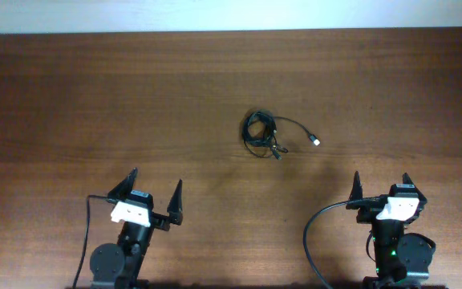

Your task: Untangle cables

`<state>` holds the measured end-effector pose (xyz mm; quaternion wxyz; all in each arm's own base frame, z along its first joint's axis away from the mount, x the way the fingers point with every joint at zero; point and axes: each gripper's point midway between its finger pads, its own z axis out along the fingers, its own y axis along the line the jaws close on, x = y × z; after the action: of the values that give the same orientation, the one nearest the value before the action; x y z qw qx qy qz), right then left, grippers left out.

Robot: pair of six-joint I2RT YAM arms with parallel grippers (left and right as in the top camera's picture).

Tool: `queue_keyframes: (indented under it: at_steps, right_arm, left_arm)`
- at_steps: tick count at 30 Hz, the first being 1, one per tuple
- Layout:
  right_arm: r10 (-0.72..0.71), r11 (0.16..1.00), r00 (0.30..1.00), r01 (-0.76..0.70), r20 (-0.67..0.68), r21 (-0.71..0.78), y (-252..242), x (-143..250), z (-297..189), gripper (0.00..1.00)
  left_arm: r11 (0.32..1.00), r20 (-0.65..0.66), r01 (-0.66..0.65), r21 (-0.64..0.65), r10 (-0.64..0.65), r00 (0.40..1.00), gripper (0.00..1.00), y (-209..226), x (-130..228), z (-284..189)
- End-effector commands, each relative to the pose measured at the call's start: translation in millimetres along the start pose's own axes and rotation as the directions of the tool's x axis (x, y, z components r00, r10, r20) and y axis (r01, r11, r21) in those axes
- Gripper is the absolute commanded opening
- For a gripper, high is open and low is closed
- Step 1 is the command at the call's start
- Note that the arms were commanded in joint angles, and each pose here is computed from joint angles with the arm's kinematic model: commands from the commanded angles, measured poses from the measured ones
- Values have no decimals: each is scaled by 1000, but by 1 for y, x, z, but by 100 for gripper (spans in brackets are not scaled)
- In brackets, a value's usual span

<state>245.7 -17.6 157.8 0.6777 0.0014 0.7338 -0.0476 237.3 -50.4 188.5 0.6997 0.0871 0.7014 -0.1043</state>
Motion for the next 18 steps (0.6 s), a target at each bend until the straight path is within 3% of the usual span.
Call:
queue_keyframes:
  at_steps: [1, 6, 10, 11, 12, 16, 18]
  right_arm:
    - [-3, 1000, 1000, 3, -7, 5, -1, 3, 0, 98]
    - [-3, 1000, 1000, 3, -7, 5, -1, 3, 0, 98]
    - [-3, 1000, 1000, 3, -7, 5, -1, 3, 0, 98]
    - [-3, 1000, 1000, 3, -7, 5, -1, 3, 0, 98]
    - [-3, 1000, 1000, 3, -7, 5, -1, 3, 0, 98]
    - [-3, 1000, 1000, 3, -7, 5, -1, 3, 0, 98]
    - [-3, 1000, 1000, 3, -7, 5, -1, 3, 0, 98]
  left_arm:
    - [997, -4, 62, 50, -62, 998, 99, -12, -47, -10]
    - [993, -178, 108, 42, -99, 979, 99, -11, -125, 12]
    - [956, -363, 216, 199, -133, 922, 99, -37, -159, 49]
    - [921, -375, 252, 298, -130, 918, 99, -52, -168, 57]
    - [837, -399, 313, 449, -125, 908, 99, -77, -171, 63]
    - [677, -489, 436, 593, -128, 863, 99, -100, -153, 81]
    - [643, -517, 461, 612, -117, 848, 99, -108, -137, 100]
